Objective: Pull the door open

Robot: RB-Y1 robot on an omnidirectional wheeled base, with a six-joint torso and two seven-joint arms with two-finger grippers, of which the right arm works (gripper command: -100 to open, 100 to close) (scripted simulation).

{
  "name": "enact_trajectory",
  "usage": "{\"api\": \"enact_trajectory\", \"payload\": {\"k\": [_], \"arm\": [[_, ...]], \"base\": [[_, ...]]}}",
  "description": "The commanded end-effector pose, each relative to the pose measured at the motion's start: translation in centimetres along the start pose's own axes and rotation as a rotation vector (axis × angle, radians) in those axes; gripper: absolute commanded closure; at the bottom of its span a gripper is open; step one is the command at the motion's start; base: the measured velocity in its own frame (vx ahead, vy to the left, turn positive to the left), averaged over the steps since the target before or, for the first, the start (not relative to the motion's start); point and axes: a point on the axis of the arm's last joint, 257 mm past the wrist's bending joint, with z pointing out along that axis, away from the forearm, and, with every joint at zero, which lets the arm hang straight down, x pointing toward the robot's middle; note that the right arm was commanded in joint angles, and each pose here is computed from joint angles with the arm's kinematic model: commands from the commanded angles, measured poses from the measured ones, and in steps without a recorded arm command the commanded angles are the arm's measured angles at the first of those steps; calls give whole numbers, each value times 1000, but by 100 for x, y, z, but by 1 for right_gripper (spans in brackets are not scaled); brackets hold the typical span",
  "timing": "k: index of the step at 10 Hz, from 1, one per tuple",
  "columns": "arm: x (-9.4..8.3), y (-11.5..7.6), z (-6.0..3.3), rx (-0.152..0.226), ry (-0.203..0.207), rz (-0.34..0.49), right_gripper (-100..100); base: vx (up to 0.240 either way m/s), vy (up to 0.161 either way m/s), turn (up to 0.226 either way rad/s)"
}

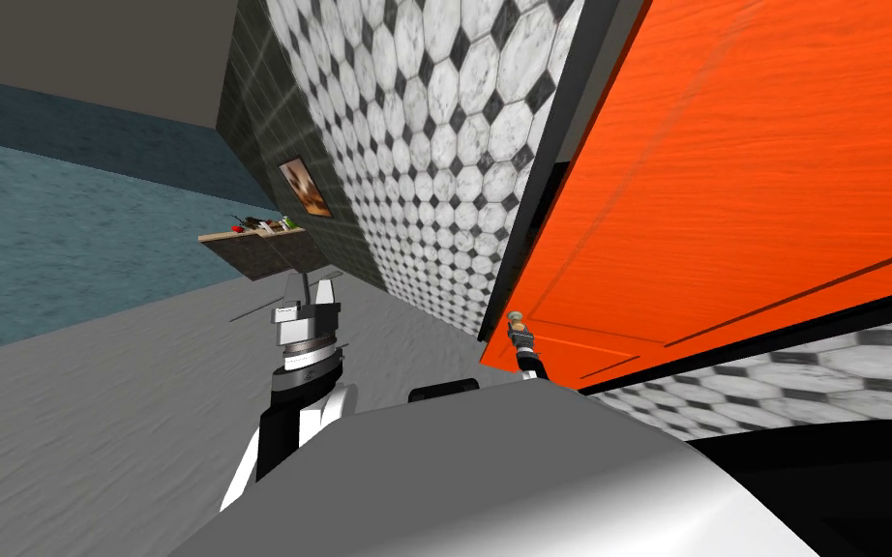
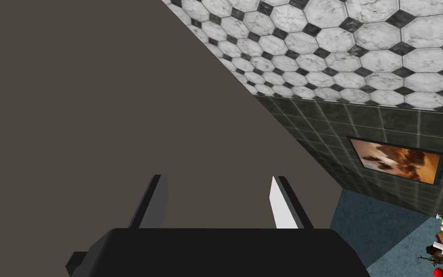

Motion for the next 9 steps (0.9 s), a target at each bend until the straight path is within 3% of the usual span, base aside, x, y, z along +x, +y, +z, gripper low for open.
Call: {"api": "enact_trajectory", "payload": {"k": [1, 2, 3, 4, 9], "arm": [[13, -68, -20, 35, 3, 7, 100], [12, -92, -32, 50, 2, 8, 100], [-13, -60, -38, 38, -4, 4, 100], [-27, -92, -92, 69, -7, 4, 100], [5, -153, -200, 149, 2, 7, 100]], "base": [[-244, -14, 85], [-229, -14, 95], [-101, -3, 24], [-162, -26, 112], [-235, -24, 102]]}}
